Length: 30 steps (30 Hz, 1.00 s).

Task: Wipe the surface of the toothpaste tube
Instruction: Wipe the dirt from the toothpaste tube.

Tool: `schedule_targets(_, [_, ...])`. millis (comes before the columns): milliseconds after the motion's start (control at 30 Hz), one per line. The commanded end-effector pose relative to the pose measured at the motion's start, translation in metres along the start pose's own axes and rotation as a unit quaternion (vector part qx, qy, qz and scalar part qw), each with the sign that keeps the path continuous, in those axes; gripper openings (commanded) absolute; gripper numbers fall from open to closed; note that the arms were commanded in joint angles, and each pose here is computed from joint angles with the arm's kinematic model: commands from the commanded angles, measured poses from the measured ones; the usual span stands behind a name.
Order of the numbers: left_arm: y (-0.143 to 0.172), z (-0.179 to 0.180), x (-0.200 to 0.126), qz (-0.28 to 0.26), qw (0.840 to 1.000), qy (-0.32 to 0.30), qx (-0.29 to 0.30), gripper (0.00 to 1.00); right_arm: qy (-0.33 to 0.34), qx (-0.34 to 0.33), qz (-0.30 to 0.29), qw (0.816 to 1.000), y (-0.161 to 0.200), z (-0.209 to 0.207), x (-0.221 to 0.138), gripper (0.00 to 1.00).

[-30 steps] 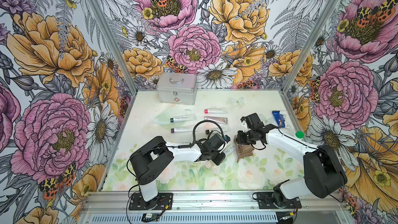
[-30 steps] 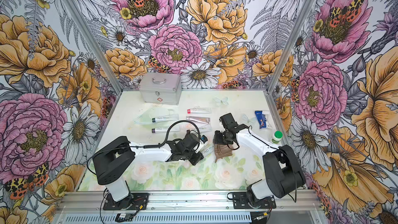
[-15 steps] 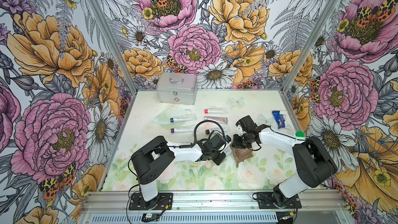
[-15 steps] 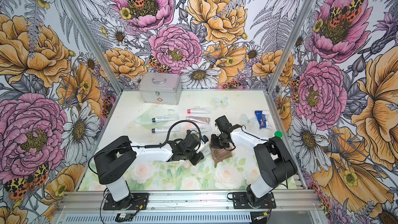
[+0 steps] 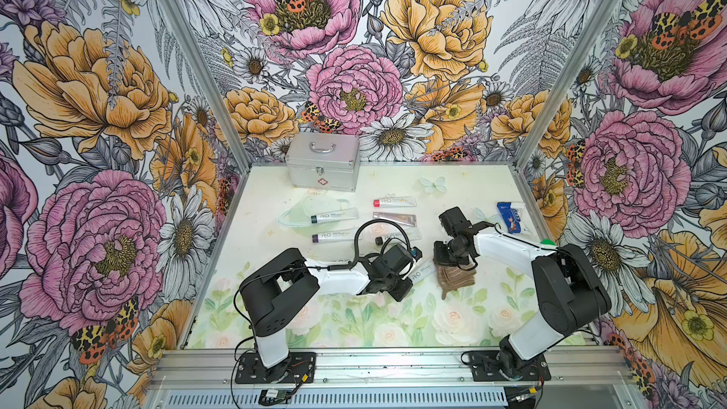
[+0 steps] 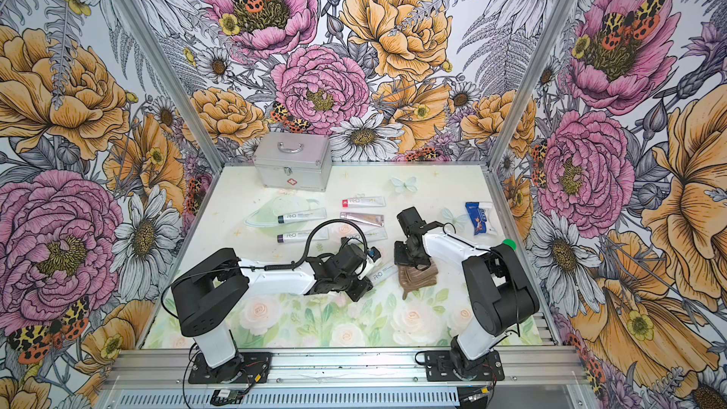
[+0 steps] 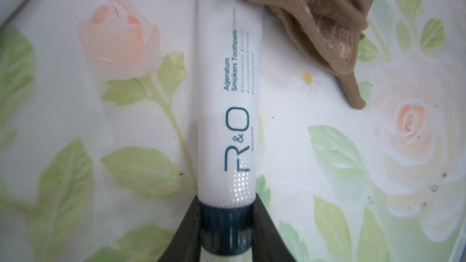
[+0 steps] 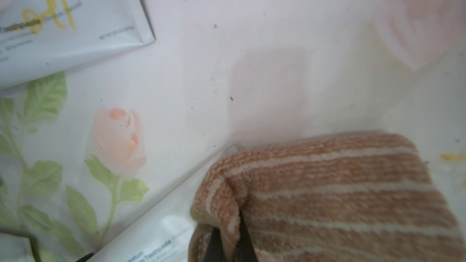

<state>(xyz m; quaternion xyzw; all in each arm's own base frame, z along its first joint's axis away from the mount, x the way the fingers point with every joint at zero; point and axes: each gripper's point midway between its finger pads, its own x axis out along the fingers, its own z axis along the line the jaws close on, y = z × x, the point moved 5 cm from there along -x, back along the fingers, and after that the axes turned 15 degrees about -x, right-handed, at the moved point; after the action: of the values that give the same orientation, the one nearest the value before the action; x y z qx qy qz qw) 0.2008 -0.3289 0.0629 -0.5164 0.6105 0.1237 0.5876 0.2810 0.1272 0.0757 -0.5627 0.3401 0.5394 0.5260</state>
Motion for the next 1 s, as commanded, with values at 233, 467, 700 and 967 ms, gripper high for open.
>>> schedule_targets(233, [-0.003, 0.002, 0.003, -0.01, 1.0, -0.004, 0.002, 0.28, -0.105, -0.049, 0.042, 0.992, 0.016, 0.056, -0.002, 0.0])
schedule_targets(467, [-0.005, 0.003, 0.002, -0.015, 1.0, -0.005, 0.001, 0.27, -0.095, -0.033, 0.071, 0.992, 0.036, 0.046, 0.007, 0.0])
schedule_targets(700, [-0.008, 0.013, -0.009, -0.051, 0.998, 0.014, -0.034, 0.27, -0.025, -0.007, 0.072, 0.997, 0.03, 0.007, 0.014, 0.0])
schedule_targets(967, [-0.004, 0.021, 0.001, -0.068, 0.995, 0.02, -0.063, 0.27, -0.014, -0.014, 0.082, 0.996, 0.028, 0.003, 0.019, 0.0])
